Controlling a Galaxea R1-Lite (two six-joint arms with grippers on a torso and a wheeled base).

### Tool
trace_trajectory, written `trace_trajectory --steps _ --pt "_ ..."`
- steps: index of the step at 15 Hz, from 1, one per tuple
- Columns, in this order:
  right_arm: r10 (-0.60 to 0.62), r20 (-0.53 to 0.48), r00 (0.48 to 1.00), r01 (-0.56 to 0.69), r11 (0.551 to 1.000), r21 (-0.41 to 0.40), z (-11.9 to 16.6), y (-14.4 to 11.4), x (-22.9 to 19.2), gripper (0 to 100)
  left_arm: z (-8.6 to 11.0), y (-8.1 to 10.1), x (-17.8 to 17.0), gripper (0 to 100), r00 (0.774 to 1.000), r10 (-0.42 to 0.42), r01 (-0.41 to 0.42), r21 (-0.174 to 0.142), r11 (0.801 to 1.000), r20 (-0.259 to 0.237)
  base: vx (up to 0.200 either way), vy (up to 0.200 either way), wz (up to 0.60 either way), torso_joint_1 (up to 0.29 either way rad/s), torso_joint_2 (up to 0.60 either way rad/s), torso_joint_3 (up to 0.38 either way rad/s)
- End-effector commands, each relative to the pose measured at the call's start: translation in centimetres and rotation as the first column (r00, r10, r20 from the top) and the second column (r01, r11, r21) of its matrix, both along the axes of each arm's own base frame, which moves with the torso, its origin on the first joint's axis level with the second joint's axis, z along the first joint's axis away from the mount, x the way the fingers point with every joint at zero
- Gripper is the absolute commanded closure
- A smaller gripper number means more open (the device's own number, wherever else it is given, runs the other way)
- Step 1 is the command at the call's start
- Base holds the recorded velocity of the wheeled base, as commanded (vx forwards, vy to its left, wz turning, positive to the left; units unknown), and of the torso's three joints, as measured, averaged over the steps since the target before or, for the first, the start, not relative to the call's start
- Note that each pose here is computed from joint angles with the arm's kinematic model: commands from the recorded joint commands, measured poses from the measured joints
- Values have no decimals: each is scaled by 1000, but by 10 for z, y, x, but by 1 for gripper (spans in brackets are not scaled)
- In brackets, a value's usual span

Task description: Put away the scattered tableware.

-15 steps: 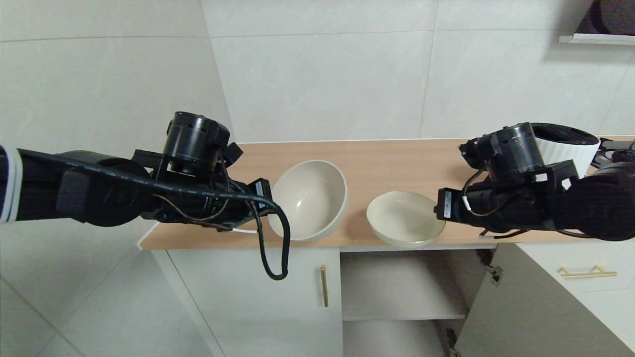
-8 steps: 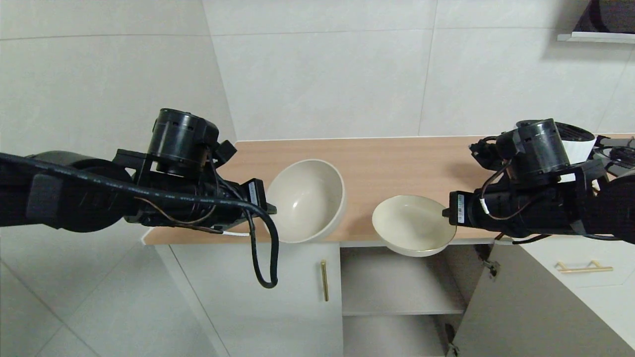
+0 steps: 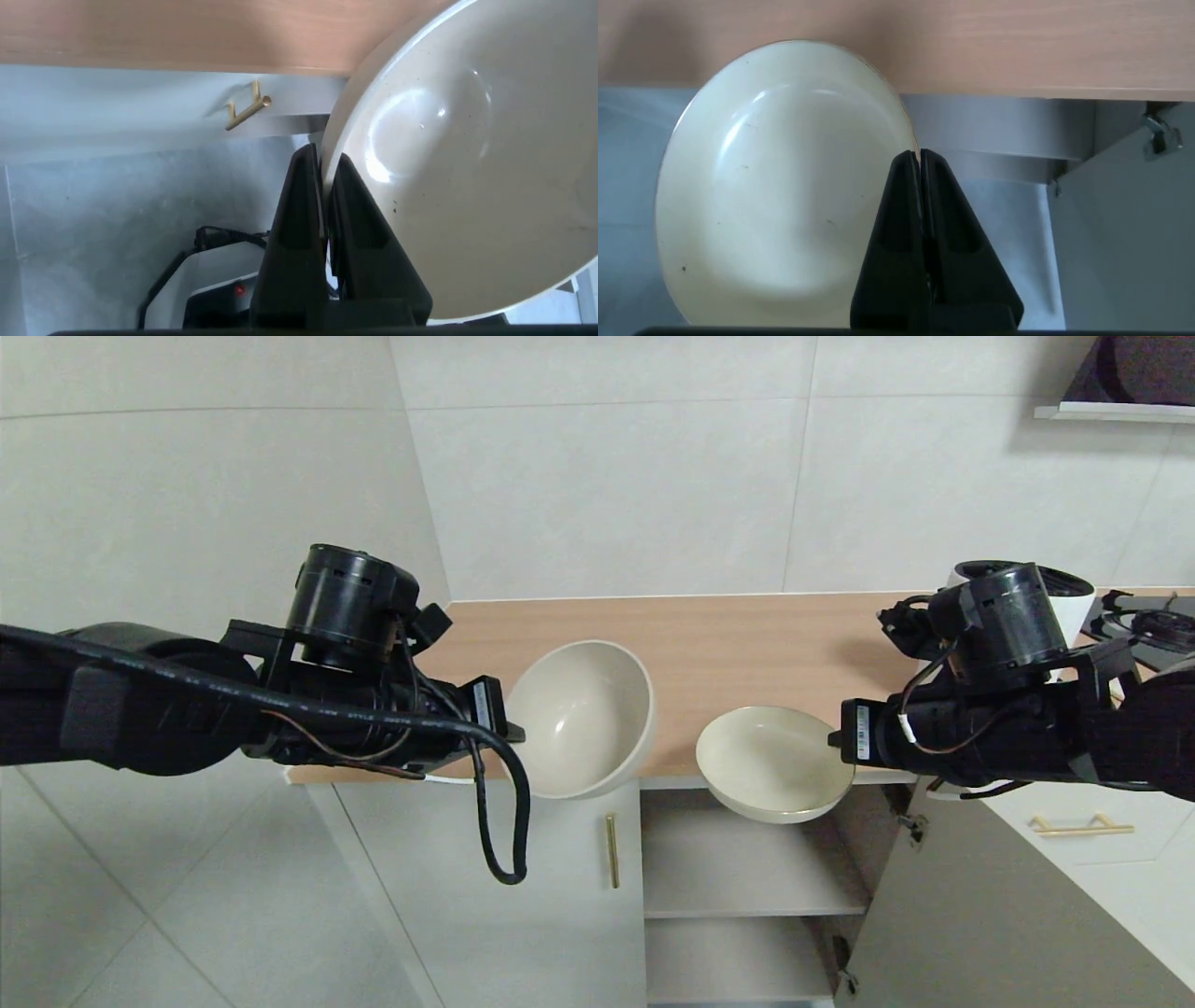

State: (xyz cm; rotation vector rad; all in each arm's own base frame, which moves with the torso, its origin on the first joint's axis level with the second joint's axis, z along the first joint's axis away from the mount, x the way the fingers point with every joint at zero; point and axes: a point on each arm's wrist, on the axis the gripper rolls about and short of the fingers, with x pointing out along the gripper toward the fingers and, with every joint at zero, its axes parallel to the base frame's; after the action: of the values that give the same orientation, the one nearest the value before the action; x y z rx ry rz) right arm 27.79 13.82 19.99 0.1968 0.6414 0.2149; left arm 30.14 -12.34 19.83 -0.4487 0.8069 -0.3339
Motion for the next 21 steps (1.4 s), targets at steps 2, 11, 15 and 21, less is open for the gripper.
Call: trace_trajectory --steps 2,11,15,21 --pt "0 -16 1000 0 1000 -16 -7 1 4 100 -3 -1 2 100 1000 1 -1 3 1000 -8 0 0 0 0 0 0" --pt "2 -31 1000 -3 1000 -28 -13 3 7 100 -3 0 2 100 1000 2 -2 3 1000 -9 0 0 0 -114 270 151" --pt "2 -40 999 -4 999 -32 -16 3 8 100 -3 0 2 100 1000 3 -3 2 1000 -10 0 0 0 -198 489 290" --pt "8 -39 999 -10 999 -43 -17 3 8 100 -7 -1 5 100 1000 3 -3 6 1000 -20 0 0 0 -177 471 291"
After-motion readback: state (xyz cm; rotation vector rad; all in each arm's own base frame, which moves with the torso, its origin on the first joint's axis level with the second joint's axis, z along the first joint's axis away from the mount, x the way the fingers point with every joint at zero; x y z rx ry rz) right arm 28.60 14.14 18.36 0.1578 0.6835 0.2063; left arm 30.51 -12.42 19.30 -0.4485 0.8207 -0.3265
